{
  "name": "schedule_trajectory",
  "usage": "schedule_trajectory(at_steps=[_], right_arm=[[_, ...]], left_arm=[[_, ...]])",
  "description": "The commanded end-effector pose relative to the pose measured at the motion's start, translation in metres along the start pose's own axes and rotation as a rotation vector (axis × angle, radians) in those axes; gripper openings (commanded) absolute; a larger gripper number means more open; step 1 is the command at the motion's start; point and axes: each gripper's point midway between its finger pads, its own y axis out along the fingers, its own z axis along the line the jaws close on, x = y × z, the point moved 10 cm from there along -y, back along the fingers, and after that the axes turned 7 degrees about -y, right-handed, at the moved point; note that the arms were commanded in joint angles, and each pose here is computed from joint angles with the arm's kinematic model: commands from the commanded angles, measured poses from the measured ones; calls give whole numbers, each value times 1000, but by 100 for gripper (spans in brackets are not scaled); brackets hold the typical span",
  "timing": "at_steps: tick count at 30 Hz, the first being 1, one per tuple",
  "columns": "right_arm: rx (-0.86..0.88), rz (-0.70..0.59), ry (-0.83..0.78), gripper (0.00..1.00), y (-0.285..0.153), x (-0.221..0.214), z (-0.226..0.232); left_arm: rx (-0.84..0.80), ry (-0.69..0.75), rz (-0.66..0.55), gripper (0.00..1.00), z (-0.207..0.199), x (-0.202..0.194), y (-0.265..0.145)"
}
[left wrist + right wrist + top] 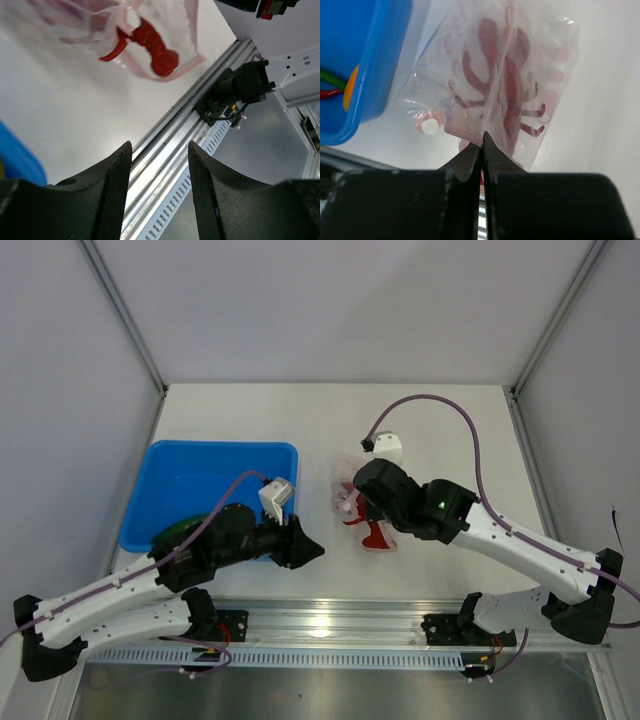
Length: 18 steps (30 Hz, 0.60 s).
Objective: Place the food in the zip-top bag and seal the zipper
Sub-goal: Pick up the zipper food storage bag at the center of the board.
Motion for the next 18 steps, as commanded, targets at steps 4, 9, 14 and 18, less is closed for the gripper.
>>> schedule_trajectory(at_steps=[4,9,14,18], right_arm=[[164,-17,55,0,-14,15,8],[204,-20,75,0,-20,18,9],[219,-34,96,0,-29,21,5],[248,-42,118,0,-35,23,4]], left_arm=[[-196,-3,-14,51,-11,-5,36],[-151,-136,-47,49,6,-17,62],[-47,-286,-77,49,17,-15,67],[42,-320,-59,52,19,-4,72]])
